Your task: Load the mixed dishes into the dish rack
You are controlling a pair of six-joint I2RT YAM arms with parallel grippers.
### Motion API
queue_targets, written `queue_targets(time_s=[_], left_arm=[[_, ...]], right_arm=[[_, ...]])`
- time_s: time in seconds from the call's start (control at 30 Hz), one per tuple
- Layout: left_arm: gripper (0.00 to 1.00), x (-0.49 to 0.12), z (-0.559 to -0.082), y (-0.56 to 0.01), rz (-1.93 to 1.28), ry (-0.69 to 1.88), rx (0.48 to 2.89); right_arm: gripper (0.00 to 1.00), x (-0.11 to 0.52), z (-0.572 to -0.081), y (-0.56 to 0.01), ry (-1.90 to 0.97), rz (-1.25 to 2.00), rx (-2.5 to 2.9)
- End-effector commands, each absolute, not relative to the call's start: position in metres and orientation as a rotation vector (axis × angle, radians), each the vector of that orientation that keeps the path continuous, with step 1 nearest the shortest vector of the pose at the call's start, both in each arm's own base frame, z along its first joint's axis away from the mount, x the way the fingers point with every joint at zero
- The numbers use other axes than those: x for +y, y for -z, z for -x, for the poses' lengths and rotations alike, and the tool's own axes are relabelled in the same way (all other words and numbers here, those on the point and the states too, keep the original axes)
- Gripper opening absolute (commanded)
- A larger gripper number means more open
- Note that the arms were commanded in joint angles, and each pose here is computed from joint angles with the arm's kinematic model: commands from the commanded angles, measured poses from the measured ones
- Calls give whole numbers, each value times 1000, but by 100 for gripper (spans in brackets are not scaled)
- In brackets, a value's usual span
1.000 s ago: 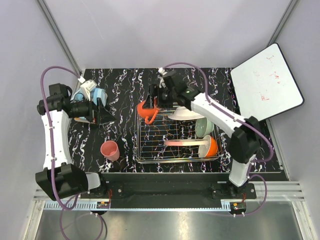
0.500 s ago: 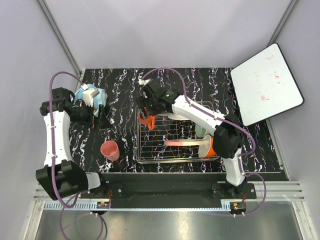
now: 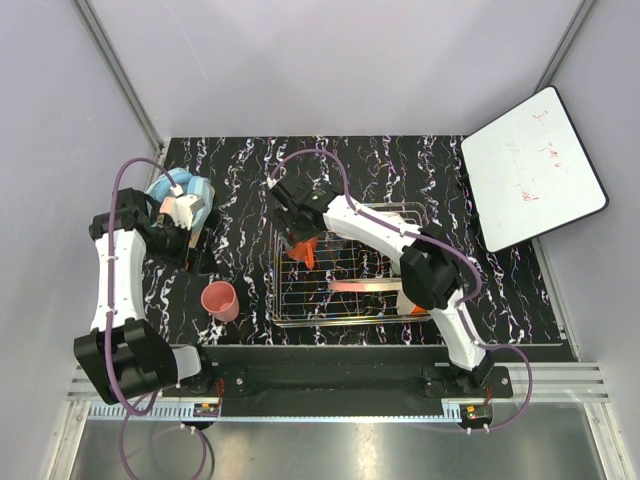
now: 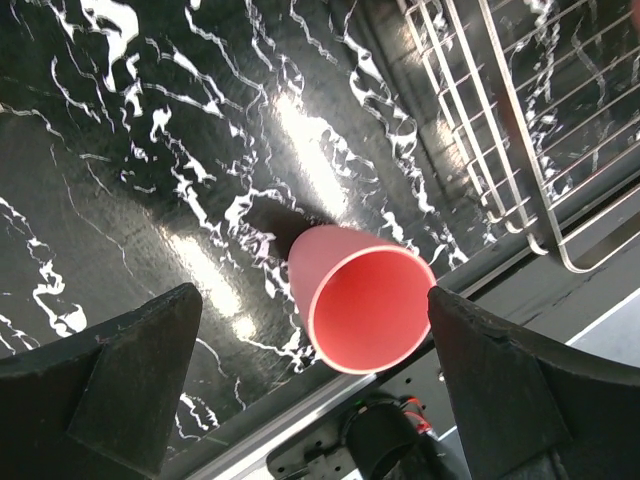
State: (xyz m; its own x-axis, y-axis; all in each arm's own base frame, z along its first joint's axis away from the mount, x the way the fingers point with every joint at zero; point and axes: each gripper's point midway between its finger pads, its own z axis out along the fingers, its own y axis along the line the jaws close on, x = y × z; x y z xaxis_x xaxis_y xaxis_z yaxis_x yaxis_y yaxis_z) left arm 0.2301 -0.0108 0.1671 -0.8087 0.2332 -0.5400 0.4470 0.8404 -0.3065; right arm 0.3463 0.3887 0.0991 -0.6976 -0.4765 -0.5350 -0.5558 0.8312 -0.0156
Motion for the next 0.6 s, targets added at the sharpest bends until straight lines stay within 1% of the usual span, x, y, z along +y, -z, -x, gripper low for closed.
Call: queue_targets(time_s=[0.0, 0.17, 0.23, 0.27, 0.47, 0.5, 0.53, 0.57], left_arm=[[99, -2, -233, -159, -572, 512, 2498], [99, -3, -233, -156, -565, 532, 2505], [99, -3, -233, -155, -577, 535, 2504], [99, -3, -232, -154, -583, 530, 2503], [99, 4, -235, -156, -611, 475, 2499], [99, 4, -235, -155, -610, 478, 2502], [99, 3, -235, -154, -613, 480, 2504], [99, 3, -233, -150, -610, 492, 2513]], right_arm=[[0, 398, -361, -130, -191, 753, 2377], [0, 394, -368, -123, -116, 765, 2391], [0, 389, -368, -111, -61, 788, 2425], [0, 392, -370, -117, -65, 785, 2417], [0, 396, -367, -106, -59, 836, 2461], [5, 395, -367, -105, -55, 837, 2465], [18, 395, -367, -108, -59, 840, 2459], [27, 396, -366, -108, -64, 847, 2460]])
